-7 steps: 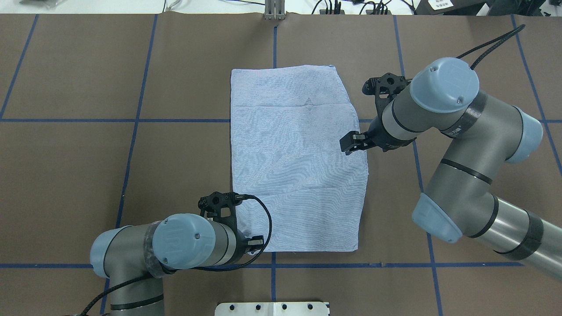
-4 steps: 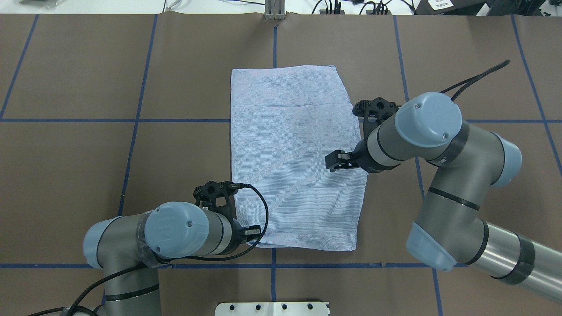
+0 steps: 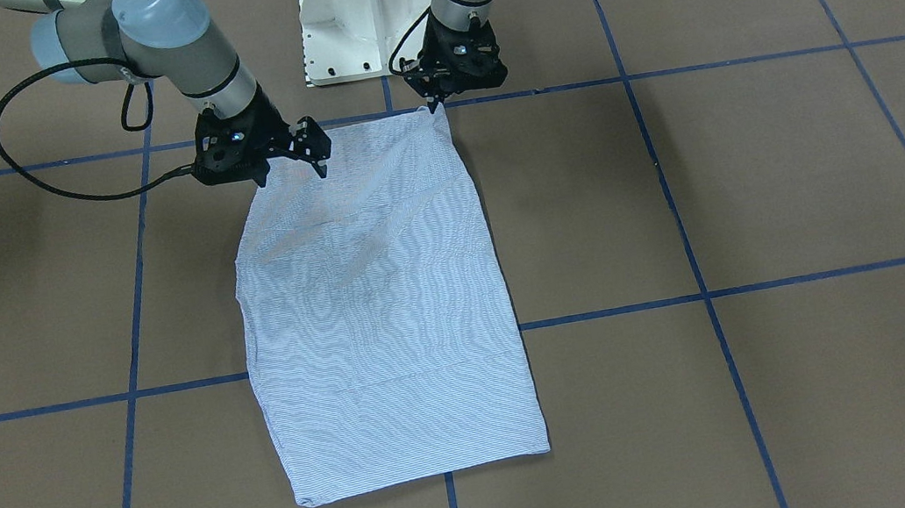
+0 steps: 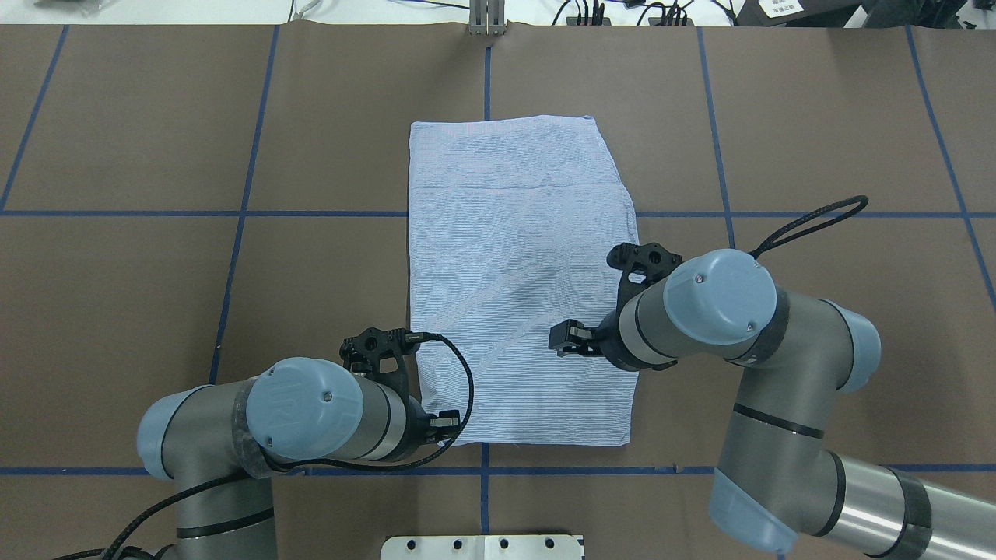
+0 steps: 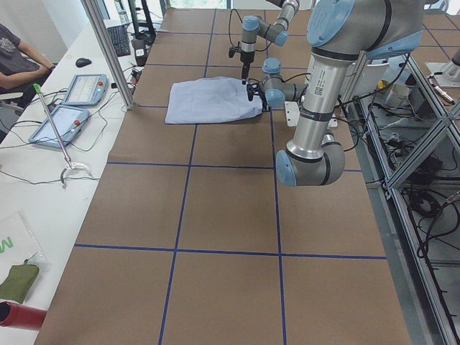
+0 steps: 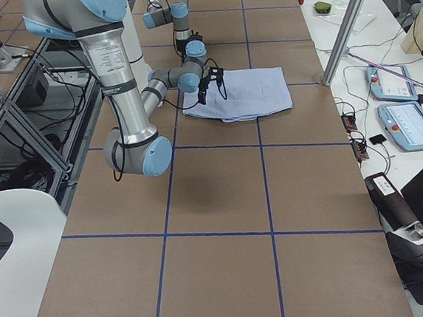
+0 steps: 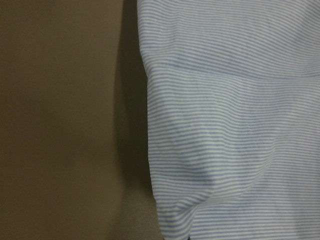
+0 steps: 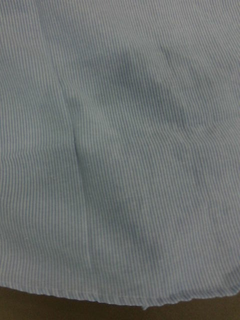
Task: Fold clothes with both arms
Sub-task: 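Move the right gripper to the shirt's other near corner beside the left gripper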
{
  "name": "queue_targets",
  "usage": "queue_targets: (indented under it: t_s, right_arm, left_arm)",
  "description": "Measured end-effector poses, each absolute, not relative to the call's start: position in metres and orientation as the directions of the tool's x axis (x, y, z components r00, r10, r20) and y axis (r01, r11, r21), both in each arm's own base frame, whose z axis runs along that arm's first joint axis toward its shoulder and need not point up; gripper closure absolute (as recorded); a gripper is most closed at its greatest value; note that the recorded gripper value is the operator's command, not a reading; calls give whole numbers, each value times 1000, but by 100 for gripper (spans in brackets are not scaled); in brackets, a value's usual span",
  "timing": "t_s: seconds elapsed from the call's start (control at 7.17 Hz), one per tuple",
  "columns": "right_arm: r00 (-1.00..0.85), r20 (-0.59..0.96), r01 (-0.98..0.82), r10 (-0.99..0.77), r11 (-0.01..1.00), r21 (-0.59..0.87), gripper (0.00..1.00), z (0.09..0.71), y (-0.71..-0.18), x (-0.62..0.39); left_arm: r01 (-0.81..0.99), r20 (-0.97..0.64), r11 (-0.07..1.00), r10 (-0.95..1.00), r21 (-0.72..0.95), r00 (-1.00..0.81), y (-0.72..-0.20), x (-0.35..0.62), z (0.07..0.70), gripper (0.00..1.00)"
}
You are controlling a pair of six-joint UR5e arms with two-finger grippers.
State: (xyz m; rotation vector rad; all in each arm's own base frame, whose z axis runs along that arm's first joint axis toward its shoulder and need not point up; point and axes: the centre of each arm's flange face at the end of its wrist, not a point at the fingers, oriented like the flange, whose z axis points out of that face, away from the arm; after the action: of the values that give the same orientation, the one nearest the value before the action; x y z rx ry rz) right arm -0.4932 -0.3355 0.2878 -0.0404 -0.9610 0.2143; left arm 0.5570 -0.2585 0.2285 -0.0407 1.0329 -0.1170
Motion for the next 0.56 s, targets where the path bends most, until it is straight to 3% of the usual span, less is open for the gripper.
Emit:
queue_targets:
  t_s: [0.56]
  right_arm:
    - [538, 681, -364, 497, 866, -344, 0, 311, -292, -520]
  left_arm:
    - [74, -855, 993, -115, -90, 505, -257, 557, 227, 100]
